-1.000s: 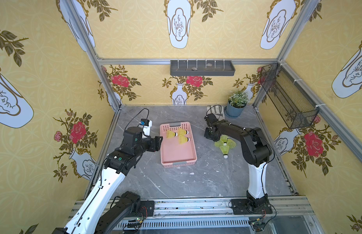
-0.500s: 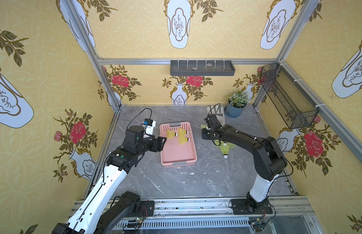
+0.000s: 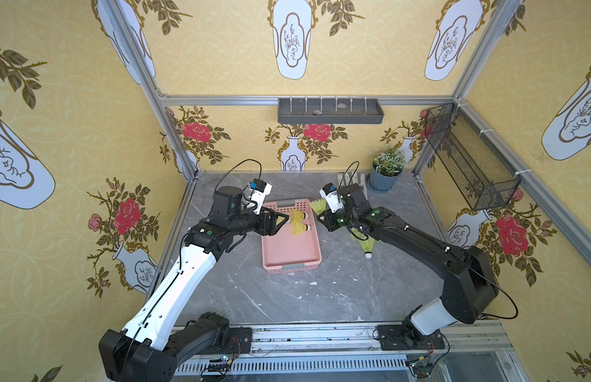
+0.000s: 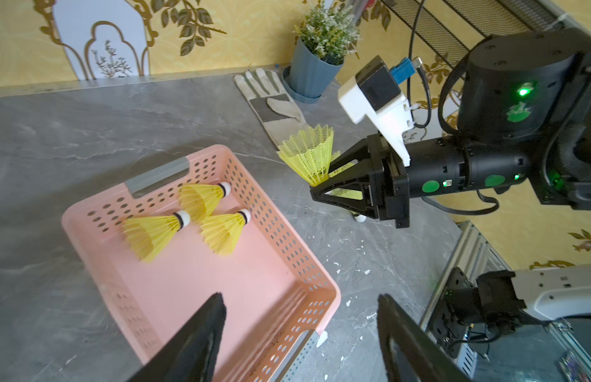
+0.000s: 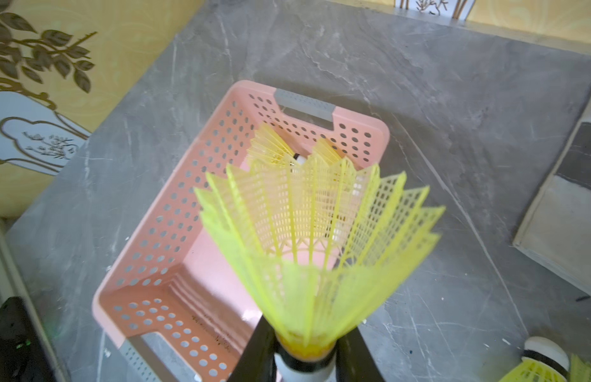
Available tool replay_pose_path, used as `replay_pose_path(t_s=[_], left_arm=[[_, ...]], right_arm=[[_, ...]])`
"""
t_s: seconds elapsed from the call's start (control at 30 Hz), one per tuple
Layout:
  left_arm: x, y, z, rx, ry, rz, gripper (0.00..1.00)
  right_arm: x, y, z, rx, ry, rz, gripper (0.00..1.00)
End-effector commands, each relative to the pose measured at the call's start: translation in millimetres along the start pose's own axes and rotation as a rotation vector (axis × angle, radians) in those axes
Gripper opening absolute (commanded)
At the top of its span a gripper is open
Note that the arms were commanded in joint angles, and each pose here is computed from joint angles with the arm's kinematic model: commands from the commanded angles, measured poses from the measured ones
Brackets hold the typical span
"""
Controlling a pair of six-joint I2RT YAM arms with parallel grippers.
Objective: Put the shuttlecocks into the storage box
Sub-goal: Place the shuttlecock in the storage box.
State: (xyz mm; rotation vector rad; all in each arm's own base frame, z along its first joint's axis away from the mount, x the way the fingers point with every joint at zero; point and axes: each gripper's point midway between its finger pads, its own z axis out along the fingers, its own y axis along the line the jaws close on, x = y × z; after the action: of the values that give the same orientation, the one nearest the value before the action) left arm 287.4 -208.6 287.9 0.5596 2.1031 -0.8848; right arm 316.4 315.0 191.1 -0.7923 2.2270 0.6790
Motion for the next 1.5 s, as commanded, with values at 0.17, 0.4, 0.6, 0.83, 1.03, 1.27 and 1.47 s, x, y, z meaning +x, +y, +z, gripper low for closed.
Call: replay_pose_path(t_s=[0.17,0.4,0.6,0.83,1.03,1.27,1.47], left_arm=[[-11.3,-30.5,7.0,0.193,0.046,0.097,0.67],[-12.6,-35.6,12.1,0.228,0.078,0.157,0.64],[-10.8,-31.1,22.1,0.203,0.114,0.203,0.63],[-10.3,-24.2,35.1,0.200,0.141,0.204,0.57],[-6.0,-32.6,41.9,0.267,0.166,0.197,0.51],[2.0,-36.0,47.3,0.302,0.197,0.190,0.47],[5.7,-33.9,50.8,0.306,0.216,0.179,0.37]], right_arm=[[5.9,38.2,-15.6,-0.138,0.073,-0.097,0.17],[3.3,59.9,-24.7,-0.210,0.080,-0.134,0.17],[2.8,74.6,-28.7,-0.260,0.091,-0.160,0.17],[2.5,80.6,-30.2,-0.275,0.098,-0.172,0.17],[2.7,84.2,-29.8,-0.287,0.100,-0.176,0.17],[2.9,84.2,-29.9,-0.287,0.101,-0.177,0.17],[2.2,83.9,-29.7,-0.287,0.099,-0.178,0.17]])
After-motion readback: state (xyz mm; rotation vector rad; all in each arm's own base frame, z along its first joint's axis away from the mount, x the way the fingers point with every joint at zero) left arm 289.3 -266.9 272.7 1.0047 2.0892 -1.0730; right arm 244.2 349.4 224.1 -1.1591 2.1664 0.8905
